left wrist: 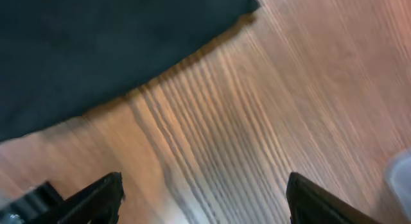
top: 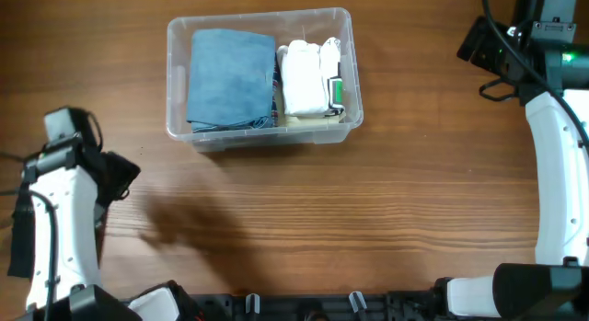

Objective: Pack container
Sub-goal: 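Move left gripper to the black cloth and grasp it, then lift black cloth with left gripper and carry it over the box, then lower black cloth into right side of box and tuck it down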

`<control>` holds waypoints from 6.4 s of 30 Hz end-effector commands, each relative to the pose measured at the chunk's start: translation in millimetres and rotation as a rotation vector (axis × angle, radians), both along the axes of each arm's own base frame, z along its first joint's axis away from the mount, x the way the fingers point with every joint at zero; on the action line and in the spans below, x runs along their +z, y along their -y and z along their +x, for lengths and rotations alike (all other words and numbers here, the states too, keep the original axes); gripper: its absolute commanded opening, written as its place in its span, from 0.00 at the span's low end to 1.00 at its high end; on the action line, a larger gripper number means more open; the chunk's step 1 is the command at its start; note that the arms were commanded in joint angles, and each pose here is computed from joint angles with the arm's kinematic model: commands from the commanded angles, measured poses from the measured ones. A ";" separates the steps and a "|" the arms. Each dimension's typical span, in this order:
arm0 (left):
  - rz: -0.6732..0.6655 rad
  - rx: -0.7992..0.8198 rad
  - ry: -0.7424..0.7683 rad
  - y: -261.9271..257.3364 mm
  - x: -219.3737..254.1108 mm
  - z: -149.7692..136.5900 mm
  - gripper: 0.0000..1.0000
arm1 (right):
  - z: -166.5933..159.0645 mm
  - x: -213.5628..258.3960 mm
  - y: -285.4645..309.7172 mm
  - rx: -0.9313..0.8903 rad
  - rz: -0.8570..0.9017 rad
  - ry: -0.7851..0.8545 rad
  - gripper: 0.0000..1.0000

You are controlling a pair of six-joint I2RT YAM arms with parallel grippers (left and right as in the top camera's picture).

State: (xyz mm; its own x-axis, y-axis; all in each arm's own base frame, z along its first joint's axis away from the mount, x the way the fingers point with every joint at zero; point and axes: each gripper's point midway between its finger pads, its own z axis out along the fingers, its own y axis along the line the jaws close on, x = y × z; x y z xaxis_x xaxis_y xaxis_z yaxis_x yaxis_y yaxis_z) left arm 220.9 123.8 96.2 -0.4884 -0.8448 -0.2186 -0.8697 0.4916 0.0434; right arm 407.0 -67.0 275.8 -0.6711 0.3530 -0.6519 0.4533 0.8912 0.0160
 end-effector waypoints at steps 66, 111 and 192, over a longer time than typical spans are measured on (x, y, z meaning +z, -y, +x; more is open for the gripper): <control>0.419 -0.573 -0.365 -28.2 -72.4 89.7 0.04 | -1.4 9.8 2.8 -0.020 -0.007 0.026 1.00; -0.117 -1.129 0.676 323.5 230.7 164.4 0.04 | -1.4 9.8 2.8 -0.020 -0.007 0.026 1.00; -0.577 -1.273 0.754 304.7 156.4 252.4 0.90 | -1.4 9.8 2.8 -0.020 -0.007 0.026 1.00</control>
State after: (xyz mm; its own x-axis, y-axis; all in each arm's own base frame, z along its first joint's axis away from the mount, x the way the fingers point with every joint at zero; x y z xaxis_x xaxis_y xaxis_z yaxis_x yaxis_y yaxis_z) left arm 467.6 -188.1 247.6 -0.8858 -0.0605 -0.4600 0.3323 0.6091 -0.7201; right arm 406.9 -67.0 275.8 -0.6713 0.3530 -0.6517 0.4533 0.8912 0.0159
